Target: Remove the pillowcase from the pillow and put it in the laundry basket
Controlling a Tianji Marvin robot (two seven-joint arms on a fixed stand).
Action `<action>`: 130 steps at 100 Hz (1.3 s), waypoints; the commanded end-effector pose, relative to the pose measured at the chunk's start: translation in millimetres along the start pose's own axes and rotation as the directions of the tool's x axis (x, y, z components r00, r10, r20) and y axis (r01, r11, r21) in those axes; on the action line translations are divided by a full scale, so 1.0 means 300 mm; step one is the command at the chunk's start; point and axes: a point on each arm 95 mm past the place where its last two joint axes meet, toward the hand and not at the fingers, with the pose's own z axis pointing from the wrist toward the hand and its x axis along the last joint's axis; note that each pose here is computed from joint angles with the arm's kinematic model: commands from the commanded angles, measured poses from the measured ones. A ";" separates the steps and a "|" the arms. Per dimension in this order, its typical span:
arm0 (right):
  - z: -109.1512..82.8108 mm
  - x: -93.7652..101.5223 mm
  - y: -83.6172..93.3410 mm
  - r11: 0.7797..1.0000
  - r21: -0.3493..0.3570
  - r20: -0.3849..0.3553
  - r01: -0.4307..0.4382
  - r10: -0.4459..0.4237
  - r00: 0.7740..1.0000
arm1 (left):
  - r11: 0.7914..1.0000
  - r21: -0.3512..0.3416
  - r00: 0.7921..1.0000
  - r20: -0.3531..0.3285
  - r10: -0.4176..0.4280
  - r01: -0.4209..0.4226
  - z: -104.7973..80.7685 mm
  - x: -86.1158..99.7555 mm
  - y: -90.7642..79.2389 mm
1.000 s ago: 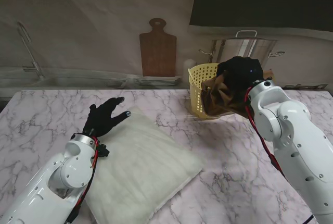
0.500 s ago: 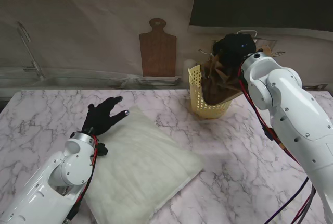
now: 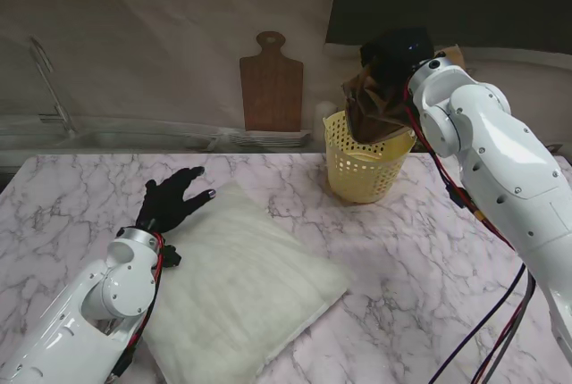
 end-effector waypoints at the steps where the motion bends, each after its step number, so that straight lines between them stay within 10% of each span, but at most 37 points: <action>1: 0.017 -0.010 -0.008 1.000 0.007 0.007 0.003 -0.003 1.000 | 1.000 -0.008 1.000 0.005 -0.006 0.006 0.003 -0.004 0.005; 49: 0.068 0.059 -0.232 0.984 0.174 -0.077 0.036 -0.023 0.997 | 1.000 -0.013 1.000 0.001 0.008 -0.008 0.007 -0.009 0.006; 130: 0.158 0.179 -0.309 0.983 0.184 -0.148 -0.028 0.056 0.987 | 1.000 0.000 1.000 0.000 0.012 -0.012 0.005 -0.022 0.002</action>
